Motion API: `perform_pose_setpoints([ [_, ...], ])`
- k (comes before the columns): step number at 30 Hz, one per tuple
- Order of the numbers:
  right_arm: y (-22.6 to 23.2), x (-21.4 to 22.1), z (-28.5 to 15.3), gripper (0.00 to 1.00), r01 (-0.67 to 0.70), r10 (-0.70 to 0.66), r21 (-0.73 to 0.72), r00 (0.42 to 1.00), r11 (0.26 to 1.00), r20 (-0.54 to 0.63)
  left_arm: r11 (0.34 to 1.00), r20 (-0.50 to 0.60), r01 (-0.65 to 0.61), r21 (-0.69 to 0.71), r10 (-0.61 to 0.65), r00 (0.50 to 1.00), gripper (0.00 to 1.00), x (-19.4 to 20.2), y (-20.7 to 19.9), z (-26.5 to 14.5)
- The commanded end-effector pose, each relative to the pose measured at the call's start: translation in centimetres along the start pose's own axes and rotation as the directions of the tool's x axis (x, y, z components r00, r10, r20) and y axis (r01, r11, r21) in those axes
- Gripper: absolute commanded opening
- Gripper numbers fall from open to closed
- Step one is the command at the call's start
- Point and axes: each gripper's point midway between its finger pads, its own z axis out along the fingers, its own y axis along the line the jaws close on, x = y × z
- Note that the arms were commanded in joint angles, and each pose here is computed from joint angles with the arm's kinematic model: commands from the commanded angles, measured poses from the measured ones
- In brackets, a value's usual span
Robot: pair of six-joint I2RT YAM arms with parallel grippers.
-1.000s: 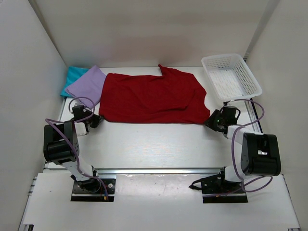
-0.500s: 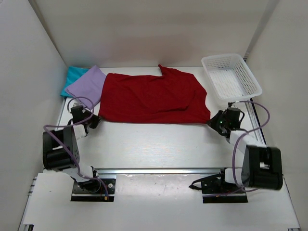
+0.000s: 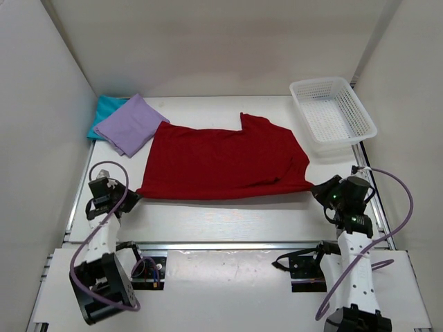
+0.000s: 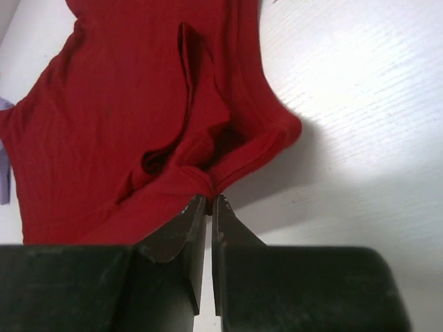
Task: Fold and stack the t-shirts
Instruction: Fold the flattened tshirt in 1/3 of the way
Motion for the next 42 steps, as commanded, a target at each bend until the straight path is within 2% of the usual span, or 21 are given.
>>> perform_pose_setpoints([
  [1, -0.9, 0.6, -2.0, 0.00, 0.047, -0.044, 0.109, 0.999, 0.993, -0.031, 0.990, -0.064, -0.123, -0.067, 0.119, 0.991, 0.00, 2.3, 0.9, -1.6],
  [4, 0.2, 0.4, -3.0, 0.02, 0.101, -0.100, 0.098, 0.995, 0.990, -0.016, 0.990, -0.116, -0.123, -0.063, 0.116, 0.986, 0.00, 3.5, 0.1, -2.3],
  [6, -0.5, 0.8, -3.5, 0.16, 0.121, -0.116, 0.140, 0.992, 0.983, -0.046, 0.992, -0.141, -0.114, -0.059, 0.105, 0.984, 0.08, 3.9, 0.1, -2.4],
  [7, -0.7, 0.8, -3.5, 0.18, 0.126, -0.120, 0.156, 0.992, 0.980, -0.048, 0.995, -0.146, -0.090, -0.053, 0.081, 0.986, 0.16, 3.9, 0.1, -2.4],
  [8, -0.3, 0.7, -3.6, 0.25, 0.141, -0.137, 0.138, 0.990, 0.980, -0.042, 0.996, -0.143, -0.076, -0.042, 0.069, 0.987, 0.28, 3.7, -0.1, -2.4],
  [9, 0.1, 0.4, -3.7, 0.31, 0.162, -0.159, 0.126, 0.987, 0.979, -0.032, 0.998, -0.142, -0.062, -0.024, 0.057, 0.988, 0.32, 3.6, -0.5, -2.3],
  [11, 0.6, -0.7, -3.8, 0.33, 0.196, -0.197, 0.121, 0.980, 0.973, -0.004, 0.998, -0.116, -0.055, -0.008, 0.054, 0.992, 0.49, 2.5, -1.2, -2.4],
  [13, 0.7, -0.5, -3.3, 0.34, 0.237, -0.233, 0.104, 0.971, 0.966, -0.046, 0.998, -0.075, -0.066, -0.006, 0.066, 0.995, 0.52, 1.3, -1.8, -2.3],
  [15, 2.2, 0.4, -2.4, 0.31, 0.243, -0.242, 0.011, 0.967, 0.970, -0.085, 0.996, -0.034, -0.081, 0.040, 0.082, 0.996, 0.53, 0.3, -2.9, -2.4],
  [17, 3.0, 2.3, -1.0, 0.22, 0.215, -0.220, -0.055, 0.968, 0.975, -0.119, 0.984, -0.020, -0.109, 0.138, 0.113, 0.993, 0.49, 0.7, -5.1, -2.3],
  [18, 4.1, 3.1, -0.4, 0.11, 0.232, -0.244, -0.104, 0.962, 0.967, -0.125, 0.969, -0.001, -0.147, 0.196, 0.150, 0.989, 0.46, 0.9, -6.4, -2.3],
  [20, 5.0, 5.8, 0.7, 0.00, 0.256, -0.279, -0.144, 0.944, 0.956, -0.174, 0.948, 0.015, -0.182, 0.262, 0.184, 0.983, 0.40, 1.6, -8.1, -2.3],
  [21, 5.2, 6.3, 1.4, 0.00, 0.270, -0.295, -0.153, 0.939, 0.951, -0.178, 0.935, 0.030, -0.202, 0.292, 0.202, 0.979, 0.32, 1.8, -9.1, -2.4],
  [26, 6.3, 7.6, 4.0, 0.00, 0.264, -0.307, -0.214, 0.929, 0.941, -0.206, 0.892, 0.072, -0.277, 0.356, 0.270, 0.960, 0.23, 3.0, -12.3, -1.8],
  [29, 5.6, 8.2, 5.8, 0.00, 0.276, -0.319, -0.198, 0.919, 0.940, -0.231, 0.850, 0.051, -0.329, 0.412, 0.339, 0.939, 0.25, 5.5, -15.4, -1.3],
  [33, 5.7, 8.7, 6.7, 0.00, 0.286, -0.333, -0.210, 0.912, 0.935, -0.238, 0.815, 0.031, -0.361, 0.452, 0.391, 0.920, 0.27, 8.5, -17.5, -0.4],
  [38, 5.7, 9.6, 8.1, 0.00, 0.286, -0.339, -0.217, 0.901, 0.934, -0.270, 0.803, -0.059, -0.369, 0.468, 0.445, 0.894, 0.28, 12.5, -16.8, 1.0],
  [42, 6.1, 9.6, 9.1, 0.00, 0.294, -0.348, -0.217, 0.896, 0.931, -0.277, 0.788, -0.080, -0.392, 0.474, 0.482, 0.872, 0.28, 14.2, -15.9, 1.4],
])
